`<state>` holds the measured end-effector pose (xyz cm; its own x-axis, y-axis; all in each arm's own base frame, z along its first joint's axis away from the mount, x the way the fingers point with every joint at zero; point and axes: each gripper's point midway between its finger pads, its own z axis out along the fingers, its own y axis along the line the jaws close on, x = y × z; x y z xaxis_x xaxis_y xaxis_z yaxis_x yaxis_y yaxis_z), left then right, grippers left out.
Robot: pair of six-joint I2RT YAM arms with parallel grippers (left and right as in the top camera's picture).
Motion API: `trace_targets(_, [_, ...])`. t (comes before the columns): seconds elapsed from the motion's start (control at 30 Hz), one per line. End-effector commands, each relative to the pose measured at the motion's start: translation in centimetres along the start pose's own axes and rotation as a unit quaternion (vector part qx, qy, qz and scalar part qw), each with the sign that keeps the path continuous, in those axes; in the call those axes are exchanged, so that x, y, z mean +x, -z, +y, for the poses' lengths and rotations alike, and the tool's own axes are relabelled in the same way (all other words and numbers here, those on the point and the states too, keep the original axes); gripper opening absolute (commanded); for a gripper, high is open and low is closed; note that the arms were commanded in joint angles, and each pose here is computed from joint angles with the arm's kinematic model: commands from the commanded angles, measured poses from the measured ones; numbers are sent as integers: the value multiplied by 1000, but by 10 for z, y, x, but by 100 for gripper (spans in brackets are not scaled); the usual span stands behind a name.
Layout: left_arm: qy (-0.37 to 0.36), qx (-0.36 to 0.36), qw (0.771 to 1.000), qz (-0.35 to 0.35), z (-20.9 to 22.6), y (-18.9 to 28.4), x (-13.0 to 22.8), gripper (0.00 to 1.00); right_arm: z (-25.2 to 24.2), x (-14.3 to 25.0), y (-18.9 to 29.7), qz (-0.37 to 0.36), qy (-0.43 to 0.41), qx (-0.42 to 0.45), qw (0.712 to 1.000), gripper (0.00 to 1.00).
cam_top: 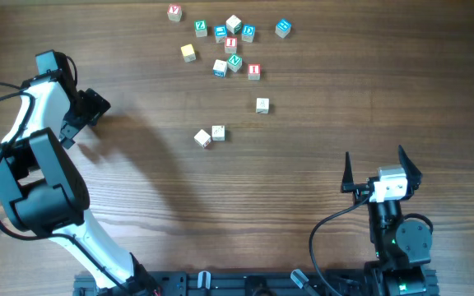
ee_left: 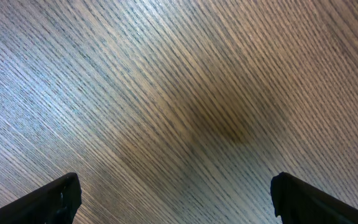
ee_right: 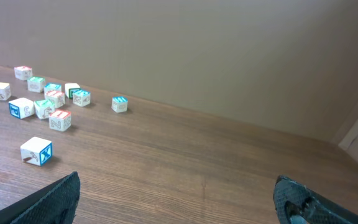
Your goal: Form a tower
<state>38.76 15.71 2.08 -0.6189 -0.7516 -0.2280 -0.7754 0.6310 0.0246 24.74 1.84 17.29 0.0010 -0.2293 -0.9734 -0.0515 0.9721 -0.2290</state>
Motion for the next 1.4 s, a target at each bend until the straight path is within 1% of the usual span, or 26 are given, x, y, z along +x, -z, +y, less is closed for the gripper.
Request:
trace_targets(0.0, [2, -8, 1000, 0, 4, -2, 1, 100, 3, -2, 0, -5, 3, -9, 1000, 100])
trace_targets(0.03, [2, -8, 1000, 0, 4, -2, 1, 100, 2, -1, 0, -4, 9, -5, 1000, 100])
trace_targets(0.07, [2, -8, 1000, 0, 4, -2, 1, 100, 0, -1, 0, -3, 41, 1, 999, 100])
trace_targets(0.13, [2, -8, 1000, 0, 4, -2, 1, 100, 0, -1, 0, -3, 75, 0, 997, 100])
trace_targets(0.3, [2, -8, 1000, 1, 4, -2, 1, 100, 1, -1, 0, -3, 83, -1, 997, 100])
trace_targets(0.33, [2, -8, 1000, 0, 4, -2, 1, 100, -3, -5, 0, -9, 124, 10, 992, 100])
trace_targets(0.4, [2, -8, 1000, 0, 4, -2, 1, 100, 1, -6, 0, -15, 225, -1, 974, 100])
trace_targets(0.47, [2, -8, 1000, 0, 4, -2, 1, 100, 4, -2, 0, -8, 292, -9, 956, 100])
trace_targets(0.53, [2, -8, 1000, 0, 4, -2, 1, 100, 26, -3, 2, -34, 304, -66, 950, 100])
trace_targets(0.57, [2, -8, 1000, 0, 4, -2, 1, 100, 31, -5, 3, -44, 304, -80, 948, 100])
trace_targets(0.63, [2, -8, 1000, 0, 4, -2, 1, 100, 44, -9, 6, -63, 286, -114, 949, 100])
trace_targets(0.73, [2, -8, 1000, 1, 4, -2, 1, 100, 75, -14, 16, -89, 199, -208, 954, 100])
trace_targets(0.8, [2, -8, 1000, 0, 4, -2, 1, 100, 86, -13, 20, -82, 140, -249, 955, 100])
trace_targets(0.9, [2, -8, 1000, 0, 4, -2, 1, 100, 87, -9, 18, -72, 142, -249, 955, 100])
trace_targets(0.93, [2, -8, 1000, 0, 4, -2, 1, 100, 86, -9, 18, -78, 163, -246, 952, 100])
trace_targets(0.97, [2, -8, 1000, 0, 4, -2, 1, 100, 86, -11, 18, -78, 155, -246, 954, 100])
trace_targets(1.0, [2, -8, 1000, 0, 4, -2, 1, 100, 85, -12, 17, -77, 141, -243, 957, 100])
trace_targets(1.07, [2, -8, 1000, 0, 4, -2, 1, 100, 72, -14, 11, -61, 88, -209, 972, 100])
trace_targets(1.17, [2, -8, 1000, 0, 4, -2, 1, 100, 67, -19, 10, -57, 31, -198, 978, 100])
trace_targets(1.23, [2, -8, 1000, 0, 4, -2, 1, 100, 77, -19, 14, -50, -18, -230, 972, 100])
trace_targets(1.27, [2, -8, 1000, 0, 4, -2, 1, 100, 87, -21, 20, -51, -38, -263, 963, 100])
trace_targets(1.3, [2, -8, 1000, 0, 4, -2, 1, 100, 99, -24, 28, -55, -49, -306, 949, 100])
trace_targets(1.37, [2, -8, 1000, 0, 4, -2, 1, 100, 108, -26, 35, -59, -52, -338, 938, 100])
